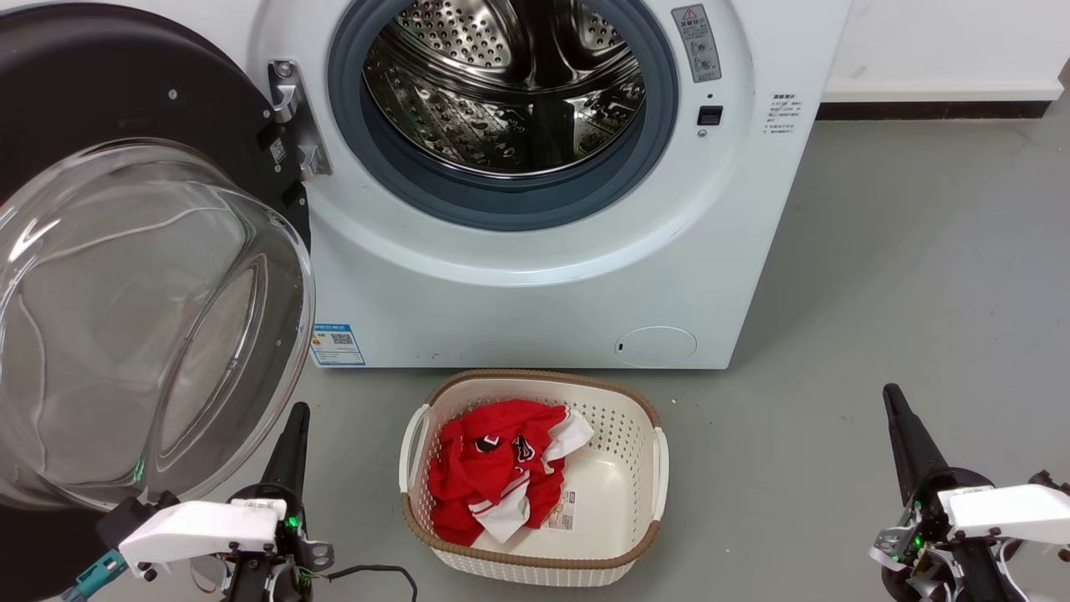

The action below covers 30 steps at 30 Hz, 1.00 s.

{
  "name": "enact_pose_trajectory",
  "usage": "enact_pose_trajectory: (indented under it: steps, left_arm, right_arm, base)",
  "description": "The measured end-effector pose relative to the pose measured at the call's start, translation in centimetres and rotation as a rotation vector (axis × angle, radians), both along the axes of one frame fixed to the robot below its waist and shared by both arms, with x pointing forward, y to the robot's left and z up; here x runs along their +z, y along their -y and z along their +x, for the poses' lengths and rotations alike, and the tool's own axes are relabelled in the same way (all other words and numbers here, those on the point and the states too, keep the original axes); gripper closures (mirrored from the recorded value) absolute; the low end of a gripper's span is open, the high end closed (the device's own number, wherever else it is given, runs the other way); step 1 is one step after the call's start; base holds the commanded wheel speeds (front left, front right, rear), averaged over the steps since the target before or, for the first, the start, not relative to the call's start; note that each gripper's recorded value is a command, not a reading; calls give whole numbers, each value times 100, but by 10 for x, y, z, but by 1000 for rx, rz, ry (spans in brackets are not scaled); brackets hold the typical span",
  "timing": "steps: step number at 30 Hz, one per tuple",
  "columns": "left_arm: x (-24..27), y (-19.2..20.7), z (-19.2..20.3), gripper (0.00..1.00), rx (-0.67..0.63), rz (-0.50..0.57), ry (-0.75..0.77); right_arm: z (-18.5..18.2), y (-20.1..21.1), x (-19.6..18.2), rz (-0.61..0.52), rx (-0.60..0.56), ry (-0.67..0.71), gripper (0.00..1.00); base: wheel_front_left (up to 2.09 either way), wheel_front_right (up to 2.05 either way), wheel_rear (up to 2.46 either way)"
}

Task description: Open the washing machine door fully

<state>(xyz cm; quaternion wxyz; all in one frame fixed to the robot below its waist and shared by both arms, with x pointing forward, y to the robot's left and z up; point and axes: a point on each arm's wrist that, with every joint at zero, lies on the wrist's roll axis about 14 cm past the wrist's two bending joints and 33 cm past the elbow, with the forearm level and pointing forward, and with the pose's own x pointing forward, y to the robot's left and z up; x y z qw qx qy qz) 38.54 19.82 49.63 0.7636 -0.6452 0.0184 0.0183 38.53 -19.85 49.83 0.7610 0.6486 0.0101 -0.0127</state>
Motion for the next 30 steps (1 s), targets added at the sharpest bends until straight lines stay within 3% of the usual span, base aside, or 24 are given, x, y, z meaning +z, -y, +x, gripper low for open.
enact_pose_trajectory:
  steps: [22, 30]
  left_arm:
    - [8, -2, 2, 100, 1, -168, 43]
    - [8, -2, 2, 100, 2, -170, 44]
  right_arm:
    - [2, 1, 6, 160, 3, 22, 100]
    - [2, 2, 6, 161, 3, 23, 100]
  base:
    - [0, 0, 0]
    - [0, 0, 0]
